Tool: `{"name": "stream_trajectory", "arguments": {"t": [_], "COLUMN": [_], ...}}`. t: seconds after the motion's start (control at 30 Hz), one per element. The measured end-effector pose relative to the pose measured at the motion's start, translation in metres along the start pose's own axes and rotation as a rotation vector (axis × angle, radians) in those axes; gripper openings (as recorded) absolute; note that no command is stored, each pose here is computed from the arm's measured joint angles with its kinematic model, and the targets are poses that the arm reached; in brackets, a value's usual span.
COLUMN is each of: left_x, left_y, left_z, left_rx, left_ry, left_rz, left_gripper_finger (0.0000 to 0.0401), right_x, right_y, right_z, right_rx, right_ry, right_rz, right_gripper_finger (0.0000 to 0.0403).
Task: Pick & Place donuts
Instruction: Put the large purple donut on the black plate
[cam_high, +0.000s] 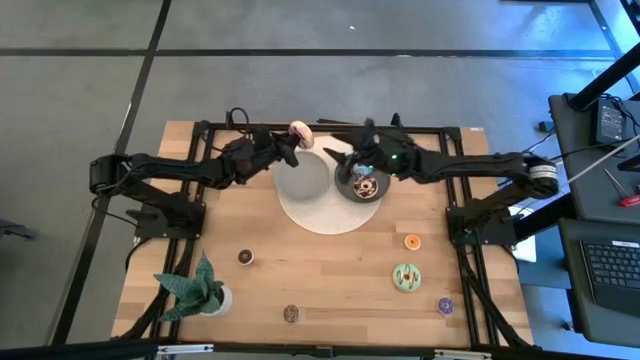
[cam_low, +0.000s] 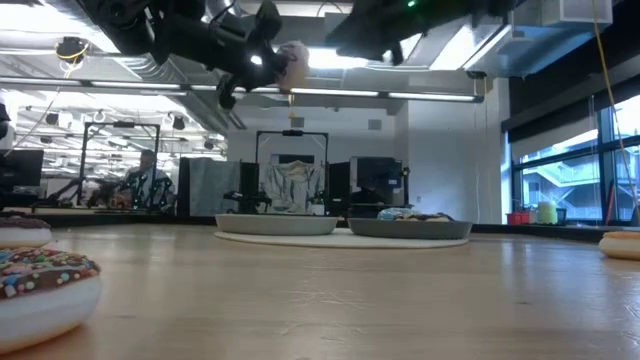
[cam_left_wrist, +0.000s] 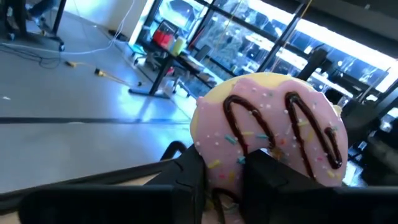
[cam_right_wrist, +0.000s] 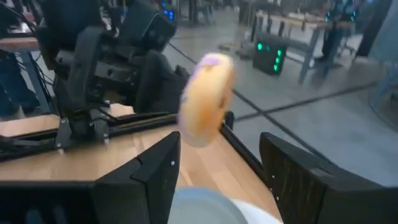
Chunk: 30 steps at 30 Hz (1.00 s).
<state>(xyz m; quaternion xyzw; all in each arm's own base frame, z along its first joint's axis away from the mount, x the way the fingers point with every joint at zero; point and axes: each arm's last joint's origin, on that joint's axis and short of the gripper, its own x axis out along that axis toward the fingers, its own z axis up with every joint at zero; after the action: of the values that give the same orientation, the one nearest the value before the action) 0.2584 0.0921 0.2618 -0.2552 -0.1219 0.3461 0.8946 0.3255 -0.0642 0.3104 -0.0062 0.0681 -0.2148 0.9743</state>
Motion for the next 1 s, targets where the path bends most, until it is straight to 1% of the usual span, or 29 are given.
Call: {"name": "stream_trajectory", "arguments": {"t": [0.13,0.23,0.43,0.53,0.63,1.0], "left_x": [0.0,0.0,0.0,0.0,0.0,0.0], "left_y": [-0.001,-0.001,-0.002,-0.002,-0.003,-0.003], "left_z": [0.001,0.002,0.003,0.003,0.003,0.003], "left_rx": [0.013,0.014,0.008,0.008,0.007,0.007], "left_ry": [-0.014,-0.013,-0.02,-0.017,-0.016,-0.016], "left_rz": [-0.009,-0.013,-0.034,-0.039,-0.04,-0.041], "left_gripper_finger": [0.007,0.0072,0.0069,0.0069,0.0072,0.0076], "right_x": [0.018,0.028,0.042,0.045,0.046,0.048], "right_y": [0.007,0.01,0.015,0.015,0.015,0.008], "right_z": [-0.01,-0.014,-0.016,-0.012,-0.01,-0.01], "right_rx": [-0.011,-0.001,0.011,0.013,0.015,0.041], "right_ry": [-0.053,-0.042,-0.035,-0.044,-0.053,-0.051], "right_rz": [0.007,0.022,0.038,0.038,0.038,0.023], "right_gripper_finger": [0.022,0.022,0.022,0.0214,0.0193,0.0076]}}
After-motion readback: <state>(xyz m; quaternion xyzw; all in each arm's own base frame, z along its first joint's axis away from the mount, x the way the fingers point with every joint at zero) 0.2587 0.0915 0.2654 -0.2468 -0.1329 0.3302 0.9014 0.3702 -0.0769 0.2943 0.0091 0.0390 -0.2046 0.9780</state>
